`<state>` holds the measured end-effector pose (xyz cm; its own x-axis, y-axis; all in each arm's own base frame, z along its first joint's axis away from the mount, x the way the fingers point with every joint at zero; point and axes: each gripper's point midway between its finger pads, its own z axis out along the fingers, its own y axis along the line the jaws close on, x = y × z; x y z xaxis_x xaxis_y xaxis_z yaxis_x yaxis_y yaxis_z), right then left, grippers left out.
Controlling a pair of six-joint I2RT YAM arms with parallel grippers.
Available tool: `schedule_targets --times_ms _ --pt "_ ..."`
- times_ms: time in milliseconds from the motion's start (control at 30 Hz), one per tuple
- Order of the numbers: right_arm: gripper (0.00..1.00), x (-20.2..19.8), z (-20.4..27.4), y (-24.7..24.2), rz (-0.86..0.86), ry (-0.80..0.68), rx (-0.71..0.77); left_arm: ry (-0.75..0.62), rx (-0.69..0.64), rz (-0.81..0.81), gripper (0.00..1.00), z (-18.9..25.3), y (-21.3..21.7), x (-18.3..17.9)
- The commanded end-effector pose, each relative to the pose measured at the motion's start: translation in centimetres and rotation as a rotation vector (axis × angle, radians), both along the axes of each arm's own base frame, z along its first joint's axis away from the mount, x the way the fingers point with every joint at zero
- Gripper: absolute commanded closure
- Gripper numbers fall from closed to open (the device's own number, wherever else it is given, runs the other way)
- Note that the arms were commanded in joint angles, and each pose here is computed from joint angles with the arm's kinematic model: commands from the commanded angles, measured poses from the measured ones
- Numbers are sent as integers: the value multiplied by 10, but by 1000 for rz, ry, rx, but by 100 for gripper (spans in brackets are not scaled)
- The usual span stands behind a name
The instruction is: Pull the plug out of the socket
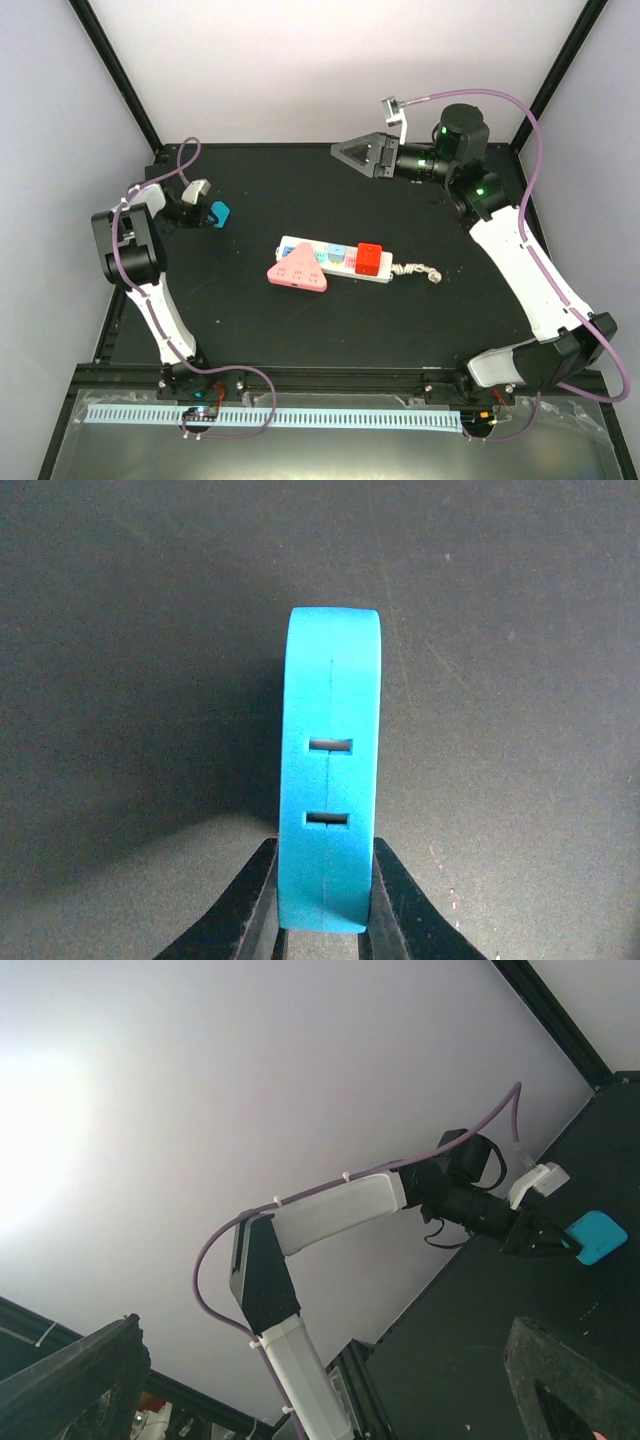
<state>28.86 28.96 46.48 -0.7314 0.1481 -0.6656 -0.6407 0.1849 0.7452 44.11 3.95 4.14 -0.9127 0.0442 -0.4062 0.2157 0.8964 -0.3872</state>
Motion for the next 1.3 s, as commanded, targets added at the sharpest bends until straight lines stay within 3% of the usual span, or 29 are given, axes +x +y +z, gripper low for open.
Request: schedule_targets --times_ms 0,233,733,933,1000,1267 --pt "0 -6 5 -2 17 -12 17 66 -18 -16 96 -14 1 -6" --pt "0 -1 -3 -5 -13 -33 -1 78 -15 0 81 -16 3 -5" --pt "0 4 -38 -19 -49 -144 -84 2 35 -5 35 22 6 -12" --pt "0 -3 -55 -23 -14 -254 -160 -75 79 -39 5 56 4 -22" --pt "0 -9 -60 -23 13 -288 -172 -101 88 -52 2 69 2 -27" --pt "0 -22 -90 -24 103 -347 -257 -202 94 -130 1 118 -13 -51"
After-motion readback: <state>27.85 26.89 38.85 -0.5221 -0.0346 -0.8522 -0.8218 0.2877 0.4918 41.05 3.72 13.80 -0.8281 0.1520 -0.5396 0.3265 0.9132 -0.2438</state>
